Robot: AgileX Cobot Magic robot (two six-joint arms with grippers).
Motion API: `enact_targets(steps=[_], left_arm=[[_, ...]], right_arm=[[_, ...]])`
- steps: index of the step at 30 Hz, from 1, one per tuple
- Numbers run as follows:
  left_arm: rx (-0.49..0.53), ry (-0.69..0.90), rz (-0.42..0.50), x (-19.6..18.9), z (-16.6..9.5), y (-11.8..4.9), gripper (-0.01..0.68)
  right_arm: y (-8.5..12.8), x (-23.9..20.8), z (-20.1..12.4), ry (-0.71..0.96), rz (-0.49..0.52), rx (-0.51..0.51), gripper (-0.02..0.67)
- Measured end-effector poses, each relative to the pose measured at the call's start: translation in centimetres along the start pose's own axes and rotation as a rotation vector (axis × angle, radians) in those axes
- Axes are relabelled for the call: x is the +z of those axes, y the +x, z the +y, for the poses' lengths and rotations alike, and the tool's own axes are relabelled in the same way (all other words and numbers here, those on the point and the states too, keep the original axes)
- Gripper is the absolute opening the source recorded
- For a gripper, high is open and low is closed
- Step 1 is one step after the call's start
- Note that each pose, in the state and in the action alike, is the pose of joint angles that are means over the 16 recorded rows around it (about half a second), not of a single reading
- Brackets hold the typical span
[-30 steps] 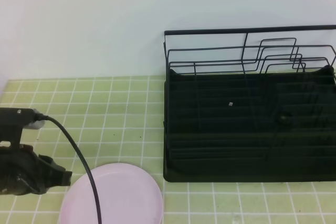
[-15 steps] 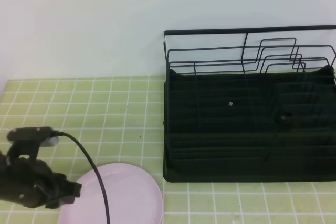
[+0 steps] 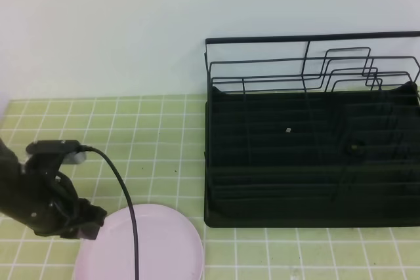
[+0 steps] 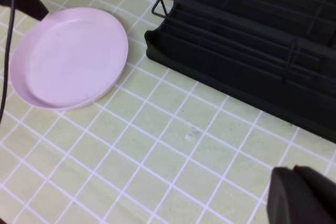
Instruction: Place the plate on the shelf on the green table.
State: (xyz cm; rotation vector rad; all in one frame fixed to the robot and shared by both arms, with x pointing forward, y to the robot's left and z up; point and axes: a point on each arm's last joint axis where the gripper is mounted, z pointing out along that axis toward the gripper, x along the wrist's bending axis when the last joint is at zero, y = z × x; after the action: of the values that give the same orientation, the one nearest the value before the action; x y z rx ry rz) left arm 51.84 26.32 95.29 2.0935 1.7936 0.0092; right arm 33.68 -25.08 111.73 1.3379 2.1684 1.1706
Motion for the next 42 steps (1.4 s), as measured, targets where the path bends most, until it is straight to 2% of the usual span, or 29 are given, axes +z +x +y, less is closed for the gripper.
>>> enact_targets(steps=[7, 16, 22, 29, 34, 42], left_arm=[[0.016, 0.027, 0.023, -0.4, 0.8, 0.2, 0.214], [-0.001, 0.075, 0.04, 0.2, 1.3, 0.6, 0.276], [-0.031, 0.108, 0.025, 1.1, 1.5, 0.7, 0.315], [-0.067, 0.138, 0.0, 2.3, 1.6, 0.8, 0.324], [-0.082, 0.149, -0.015, 2.9, 1.6, 0.8, 0.297], [-0.07, 0.167, -0.022, 3.3, 1.4, 0.9, 0.154]], right_arm=[[0.1, 0.0, -0.2, 0.026, 0.012, -0.001, -0.003], [0.2, 0.0, -0.5, 0.059, 0.025, -0.002, -0.003], [0.3, 0.0, -0.7, 0.074, 0.031, -0.002, -0.003], [0.3, 0.0, -0.7, 0.081, 0.037, -0.001, -0.003], [0.3, 0.0, -0.7, 0.081, 0.038, -0.001, -0.003], [0.3, 0.0, -0.7, 0.076, 0.036, -0.001, -0.003]])
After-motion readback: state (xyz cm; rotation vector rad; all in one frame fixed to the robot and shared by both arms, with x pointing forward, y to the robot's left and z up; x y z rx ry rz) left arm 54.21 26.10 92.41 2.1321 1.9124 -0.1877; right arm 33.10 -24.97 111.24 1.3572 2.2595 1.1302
